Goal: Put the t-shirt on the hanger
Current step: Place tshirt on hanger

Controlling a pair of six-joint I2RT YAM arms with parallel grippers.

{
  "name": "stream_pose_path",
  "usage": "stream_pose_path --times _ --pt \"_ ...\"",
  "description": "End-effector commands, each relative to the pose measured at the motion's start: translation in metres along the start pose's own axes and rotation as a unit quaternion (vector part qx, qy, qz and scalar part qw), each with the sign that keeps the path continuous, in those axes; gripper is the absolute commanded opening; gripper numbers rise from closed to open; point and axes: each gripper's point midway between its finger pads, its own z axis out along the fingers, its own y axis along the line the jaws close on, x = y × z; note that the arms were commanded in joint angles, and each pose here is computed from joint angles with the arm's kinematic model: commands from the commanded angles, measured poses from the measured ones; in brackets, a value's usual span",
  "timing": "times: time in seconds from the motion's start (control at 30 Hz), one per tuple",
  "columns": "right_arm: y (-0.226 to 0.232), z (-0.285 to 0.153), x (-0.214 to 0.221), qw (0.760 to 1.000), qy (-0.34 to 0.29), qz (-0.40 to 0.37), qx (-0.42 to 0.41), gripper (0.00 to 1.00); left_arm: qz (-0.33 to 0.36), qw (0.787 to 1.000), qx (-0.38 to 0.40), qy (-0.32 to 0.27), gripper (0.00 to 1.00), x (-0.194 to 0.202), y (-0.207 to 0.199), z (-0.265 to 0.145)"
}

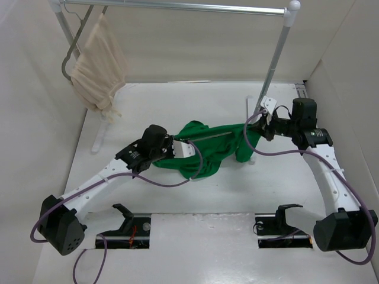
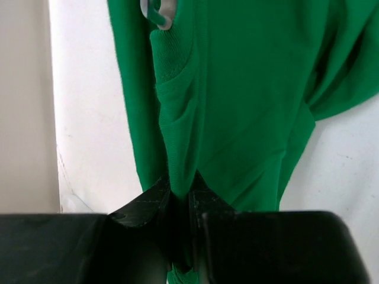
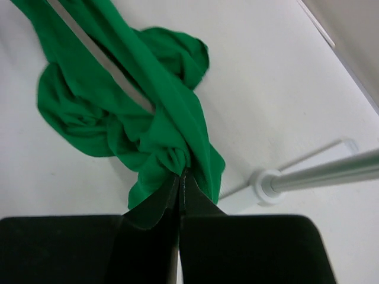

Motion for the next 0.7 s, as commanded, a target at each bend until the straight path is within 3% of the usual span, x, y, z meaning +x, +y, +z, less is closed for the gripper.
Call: stream_pose_path --times 0.0,0.23,0.5,0.57,0.67 --pt "0.017 -0.01 -0.046 0.996 -0.077 -0.012 -0.052 0.0 0.033 0.999 -0.018 -0.014 0.0 -0.006 0.005 0.0" --pt "0.03 -0.027 -0.078 0.99 -0.122 -0.036 -0.061 0.0 0.033 0.999 -0.028 -0.008 0.0 -0.004 0.009 -0.001" --pt "0.039 -0.03 -0.08 0.988 -0.13 -0.036 -0.075 0.0 -0.03 0.997 -0.07 0.021 0.0 -0.001 0.028 0.01" --pt "0.034 -0.029 -0.069 0.992 -0.106 -0.028 -0.057 0.0 -0.028 0.998 -0.054 0.027 0.0 0.002 0.021 0.013" --pt "-0.003 -0.03 -0.003 0.997 0.046 0.027 0.053 0.02 -0.022 0.999 -0.037 0.001 0.0 -0.01 0.019 0.003"
